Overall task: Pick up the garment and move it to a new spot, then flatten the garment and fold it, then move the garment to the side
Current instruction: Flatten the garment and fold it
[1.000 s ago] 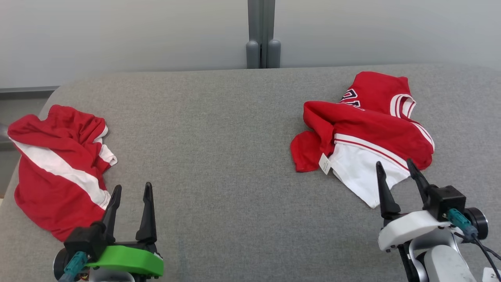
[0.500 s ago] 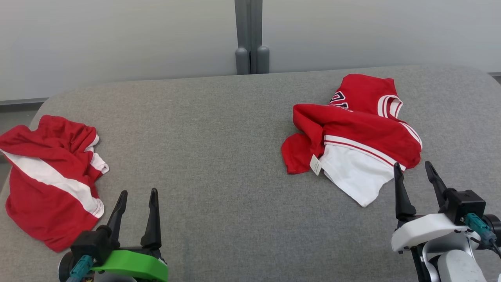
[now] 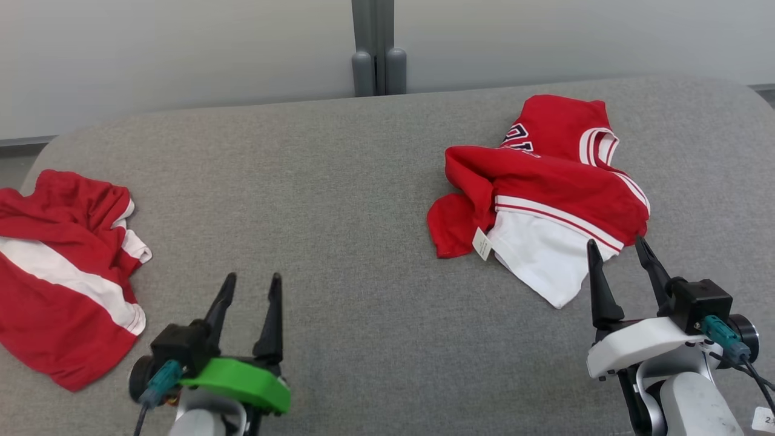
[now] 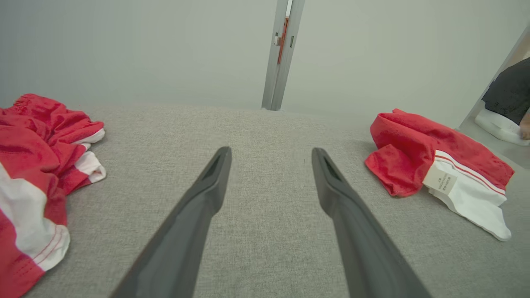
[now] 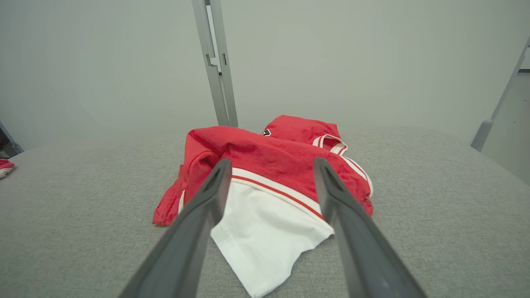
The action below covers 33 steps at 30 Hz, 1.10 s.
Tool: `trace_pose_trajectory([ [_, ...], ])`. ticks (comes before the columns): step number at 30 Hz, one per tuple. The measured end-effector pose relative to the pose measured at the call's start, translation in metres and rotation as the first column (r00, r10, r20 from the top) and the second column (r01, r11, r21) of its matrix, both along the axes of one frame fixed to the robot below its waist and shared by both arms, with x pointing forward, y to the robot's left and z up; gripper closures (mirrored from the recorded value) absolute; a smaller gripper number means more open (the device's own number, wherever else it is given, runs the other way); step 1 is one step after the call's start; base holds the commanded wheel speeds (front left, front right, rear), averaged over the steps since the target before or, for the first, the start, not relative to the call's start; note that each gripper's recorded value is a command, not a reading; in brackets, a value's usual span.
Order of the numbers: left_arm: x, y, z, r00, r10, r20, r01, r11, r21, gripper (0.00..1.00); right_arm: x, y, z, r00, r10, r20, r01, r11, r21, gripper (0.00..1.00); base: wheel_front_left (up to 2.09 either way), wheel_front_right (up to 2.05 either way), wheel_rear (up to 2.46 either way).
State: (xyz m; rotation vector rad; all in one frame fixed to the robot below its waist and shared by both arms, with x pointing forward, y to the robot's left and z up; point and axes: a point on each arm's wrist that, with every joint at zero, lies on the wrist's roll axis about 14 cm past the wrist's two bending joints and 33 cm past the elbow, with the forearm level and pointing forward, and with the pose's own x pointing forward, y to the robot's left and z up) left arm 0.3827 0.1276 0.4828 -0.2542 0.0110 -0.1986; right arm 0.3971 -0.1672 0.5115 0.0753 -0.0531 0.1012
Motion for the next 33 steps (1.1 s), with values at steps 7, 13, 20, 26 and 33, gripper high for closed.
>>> trace_pose_trajectory([
  [7, 0.038, -0.075, -0.003, 0.977, -0.209, -0.046, 0.206, 0.977, -0.063, 0.0, 0.008, 0.003, 0.0, 1.0, 0.01, 0.002, -0.01, 1.0, -0.005, 0.0, 0.0, 0.0, 0.0],
  [13, 0.061, -0.124, -0.024, 0.928, -0.343, -0.148, 0.337, 0.939, -0.063, 0.0, 0.01, -0.01, -0.003, 1.0, -0.02, -0.004, 0.02, 1.0, -0.009, 0.0, 0.0, 0.0, 0.0],
  [20, 0.067, -0.171, -0.056, 0.846, -0.464, -0.263, 0.46, 0.884, -0.081, 0.0, 0.006, -0.032, -0.021, 0.995, -0.083, -0.052, 0.083, 0.997, 0.0, 0.0, 0.0, 0.0, 0.0],
  [26, 0.063, -0.194, -0.089, 0.787, -0.495, -0.369, 0.498, 0.862, -0.094, 0.0, -0.004, -0.052, -0.035, 0.985, -0.146, -0.088, 0.147, 0.989, 0.006, 0.0, 0.0, 0.0, 0.0],
  [33, 0.064, -0.212, -0.105, 0.755, -0.501, -0.423, 0.513, 0.853, -0.094, 0.0, -0.011, -0.069, -0.041, 0.975, -0.195, -0.106, 0.195, 0.981, -0.01, 0.0, 0.0, 0.0, 0.0],
])
